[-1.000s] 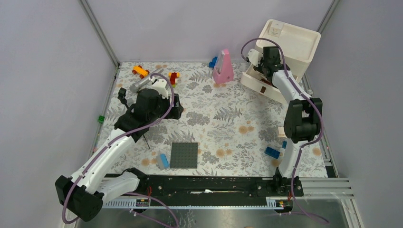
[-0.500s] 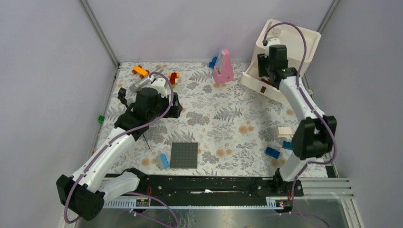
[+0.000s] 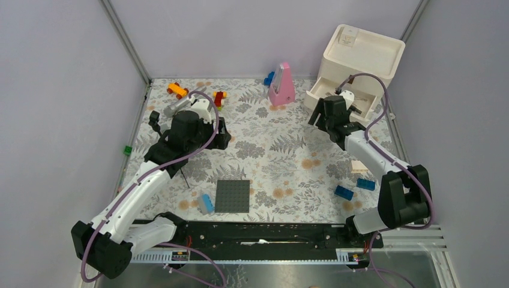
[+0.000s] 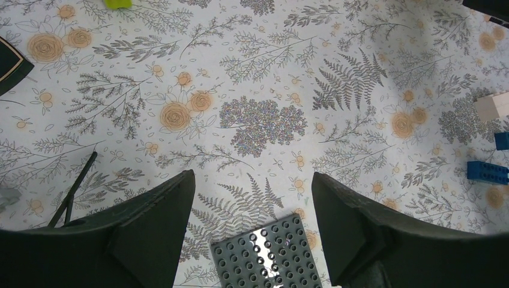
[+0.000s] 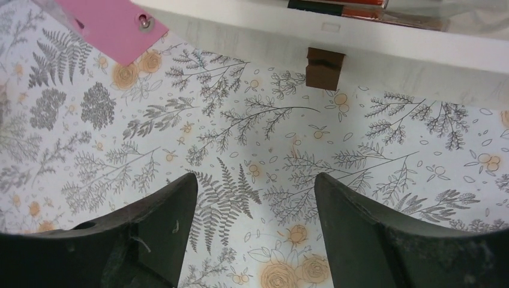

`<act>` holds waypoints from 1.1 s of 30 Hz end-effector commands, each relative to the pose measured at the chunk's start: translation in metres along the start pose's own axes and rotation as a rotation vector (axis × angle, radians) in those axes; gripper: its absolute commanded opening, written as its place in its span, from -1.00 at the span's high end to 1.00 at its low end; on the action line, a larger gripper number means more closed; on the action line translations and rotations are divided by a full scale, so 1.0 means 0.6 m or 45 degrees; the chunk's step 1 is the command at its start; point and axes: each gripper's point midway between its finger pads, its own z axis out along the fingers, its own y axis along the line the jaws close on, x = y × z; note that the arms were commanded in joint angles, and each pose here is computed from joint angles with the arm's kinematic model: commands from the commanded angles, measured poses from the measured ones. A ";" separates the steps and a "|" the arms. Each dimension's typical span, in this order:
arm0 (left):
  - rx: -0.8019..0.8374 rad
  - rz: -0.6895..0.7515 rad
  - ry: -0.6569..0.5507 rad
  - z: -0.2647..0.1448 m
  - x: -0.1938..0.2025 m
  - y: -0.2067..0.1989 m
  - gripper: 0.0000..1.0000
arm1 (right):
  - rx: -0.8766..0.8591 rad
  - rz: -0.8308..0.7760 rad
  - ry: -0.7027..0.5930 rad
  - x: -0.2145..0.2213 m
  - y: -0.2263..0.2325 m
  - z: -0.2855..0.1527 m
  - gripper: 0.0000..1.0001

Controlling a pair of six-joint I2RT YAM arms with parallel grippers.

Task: Organize the makeup
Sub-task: Place the makeup in the drawer, then close the drawer in the storage box.

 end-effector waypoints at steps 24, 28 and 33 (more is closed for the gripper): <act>-0.045 -0.028 -0.114 -0.014 -0.036 0.013 -0.53 | 0.203 0.267 -0.311 -0.100 -0.047 0.103 0.06; -0.051 -0.030 -0.115 -0.014 -0.036 0.015 -0.53 | 0.275 0.204 -0.348 -0.114 -0.068 0.104 0.36; -0.047 -0.031 -0.110 -0.012 -0.035 0.015 -0.53 | 0.419 0.087 -0.405 -0.142 -0.116 0.092 0.63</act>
